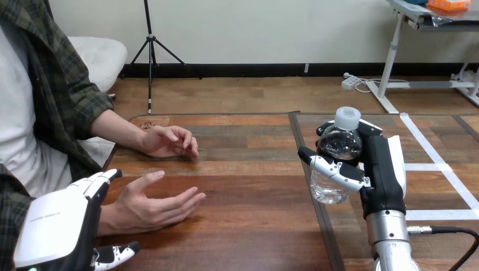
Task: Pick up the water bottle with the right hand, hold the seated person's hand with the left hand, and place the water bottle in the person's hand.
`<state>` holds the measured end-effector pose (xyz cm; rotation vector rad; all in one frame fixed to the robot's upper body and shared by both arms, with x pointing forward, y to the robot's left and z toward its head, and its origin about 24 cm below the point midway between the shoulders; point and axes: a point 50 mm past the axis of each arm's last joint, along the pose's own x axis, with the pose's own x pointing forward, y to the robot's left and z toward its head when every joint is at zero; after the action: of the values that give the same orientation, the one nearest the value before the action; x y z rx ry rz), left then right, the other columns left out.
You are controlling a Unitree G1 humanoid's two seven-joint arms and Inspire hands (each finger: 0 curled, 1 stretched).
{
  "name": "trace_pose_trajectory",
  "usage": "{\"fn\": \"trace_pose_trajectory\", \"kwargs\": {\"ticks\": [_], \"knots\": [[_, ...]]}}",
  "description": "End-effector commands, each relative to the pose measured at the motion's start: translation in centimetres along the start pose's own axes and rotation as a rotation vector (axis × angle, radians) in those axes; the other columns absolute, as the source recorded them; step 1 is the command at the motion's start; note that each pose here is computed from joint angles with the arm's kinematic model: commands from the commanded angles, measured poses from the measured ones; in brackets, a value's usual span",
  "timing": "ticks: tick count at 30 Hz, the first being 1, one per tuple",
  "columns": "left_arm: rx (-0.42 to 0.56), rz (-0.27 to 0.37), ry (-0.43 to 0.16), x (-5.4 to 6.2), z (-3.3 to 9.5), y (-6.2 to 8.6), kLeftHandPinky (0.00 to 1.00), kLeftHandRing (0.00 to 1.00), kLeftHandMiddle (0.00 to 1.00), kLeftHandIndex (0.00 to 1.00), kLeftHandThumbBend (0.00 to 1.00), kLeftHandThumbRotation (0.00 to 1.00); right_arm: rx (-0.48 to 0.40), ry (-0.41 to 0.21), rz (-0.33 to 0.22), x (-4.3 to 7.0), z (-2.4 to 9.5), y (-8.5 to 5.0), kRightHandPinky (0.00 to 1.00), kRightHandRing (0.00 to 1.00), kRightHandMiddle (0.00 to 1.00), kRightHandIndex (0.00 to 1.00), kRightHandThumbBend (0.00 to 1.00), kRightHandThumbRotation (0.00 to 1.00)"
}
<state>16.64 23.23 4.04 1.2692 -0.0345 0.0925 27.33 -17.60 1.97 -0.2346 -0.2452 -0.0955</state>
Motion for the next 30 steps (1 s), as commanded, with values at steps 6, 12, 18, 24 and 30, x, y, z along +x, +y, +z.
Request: {"fn": "trace_pose_trajectory", "kwargs": {"ticks": [6,12,18,24,30], "knots": [[0.056,0.078,-0.063,1.45,0.88,1.66,0.76,0.83,0.84,0.83,0.9,0.0,0.013,-0.147,-0.027,2.06,2.94,-0.42,0.32,0.38,0.44,0.47,0.69,0.0],[0.068,0.073,-0.056,1.55,0.83,1.66,0.76,0.82,0.83,0.82,0.91,0.0,0.018,-0.15,-0.024,2.1,2.94,-0.44,0.32,0.38,0.43,0.47,0.69,0.0],[0.088,0.06,-0.042,1.63,0.79,1.62,0.76,0.81,0.83,0.82,0.9,0.0,0.016,-0.148,-0.025,2.1,2.99,-0.46,0.32,0.38,0.43,0.47,0.69,0.0],[0.106,0.056,-0.028,1.76,0.71,1.46,0.76,0.81,0.82,0.81,0.9,0.0,0.01,-0.148,-0.022,2.09,3.02,-0.52,0.32,0.38,0.43,0.47,0.69,0.0],[0.13,0.054,-0.018,2.0,0.6,1.26,0.75,0.8,0.81,0.79,0.91,0.0,0.011,-0.147,-0.023,2.09,3.04,-0.6,0.32,0.38,0.44,0.47,0.69,0.0]]}}
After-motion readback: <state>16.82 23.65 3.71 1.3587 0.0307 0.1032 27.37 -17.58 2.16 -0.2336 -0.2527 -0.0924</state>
